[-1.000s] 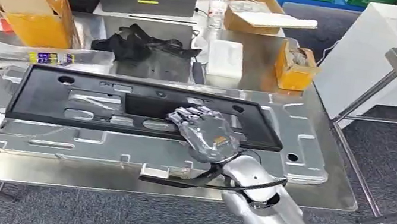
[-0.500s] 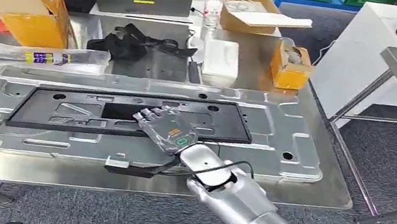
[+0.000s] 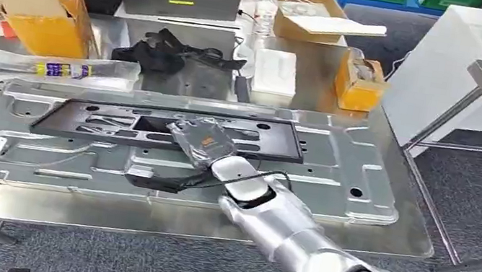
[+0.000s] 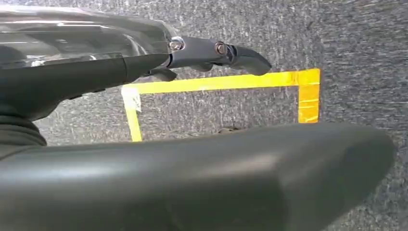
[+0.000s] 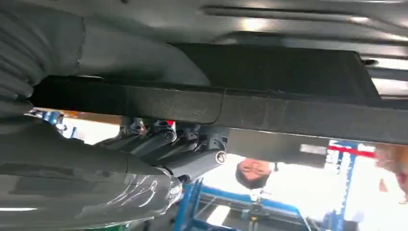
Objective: Take the parts from the cabinet and place them on the table.
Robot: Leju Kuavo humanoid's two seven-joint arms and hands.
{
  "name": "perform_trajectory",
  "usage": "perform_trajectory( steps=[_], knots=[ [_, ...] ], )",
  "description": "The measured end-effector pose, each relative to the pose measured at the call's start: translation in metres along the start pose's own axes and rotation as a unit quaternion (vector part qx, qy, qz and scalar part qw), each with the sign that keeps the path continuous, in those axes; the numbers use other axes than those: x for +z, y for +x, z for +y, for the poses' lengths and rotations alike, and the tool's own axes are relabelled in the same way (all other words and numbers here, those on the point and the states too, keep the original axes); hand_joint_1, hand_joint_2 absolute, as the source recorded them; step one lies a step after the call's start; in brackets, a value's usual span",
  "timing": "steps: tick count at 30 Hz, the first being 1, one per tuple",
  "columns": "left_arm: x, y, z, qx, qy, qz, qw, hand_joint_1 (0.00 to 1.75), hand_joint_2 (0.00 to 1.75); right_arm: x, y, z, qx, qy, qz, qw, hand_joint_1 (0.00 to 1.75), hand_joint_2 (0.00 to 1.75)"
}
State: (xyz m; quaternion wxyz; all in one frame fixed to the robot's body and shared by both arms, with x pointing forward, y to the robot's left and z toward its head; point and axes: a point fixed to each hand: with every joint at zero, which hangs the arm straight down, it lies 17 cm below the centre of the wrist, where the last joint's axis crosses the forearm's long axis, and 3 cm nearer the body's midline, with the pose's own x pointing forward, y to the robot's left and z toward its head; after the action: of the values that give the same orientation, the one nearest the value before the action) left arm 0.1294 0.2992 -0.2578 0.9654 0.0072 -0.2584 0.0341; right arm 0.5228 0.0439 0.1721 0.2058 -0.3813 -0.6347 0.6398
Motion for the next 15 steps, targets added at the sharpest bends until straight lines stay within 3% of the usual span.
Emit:
perform_trajectory(
  steps=[10, 11, 15],
  knots=[
    [0.002, -0.007, 0.0, -0.005, -0.004, 0.011, 1.0, 0.0, 1.75, 0.005, 0.008, 0.019, -0.023, 0.02, -0.005, 1.0, 0.0, 0.0],
    [0.001, -0.006, 0.0, -0.005, -0.004, 0.01, 1.0, 0.0, 0.0, 0.005, 0.009, 0.019, -0.024, 0.021, -0.006, 0.999, 0.0, 0.0],
    [0.0, 0.0, 0.0, -0.008, -0.005, 0.0, 1.0, 0.0, 0.0, 0.005, 0.012, 0.017, -0.036, 0.015, -0.014, 0.999, 0.0, 0.0]
  ],
)
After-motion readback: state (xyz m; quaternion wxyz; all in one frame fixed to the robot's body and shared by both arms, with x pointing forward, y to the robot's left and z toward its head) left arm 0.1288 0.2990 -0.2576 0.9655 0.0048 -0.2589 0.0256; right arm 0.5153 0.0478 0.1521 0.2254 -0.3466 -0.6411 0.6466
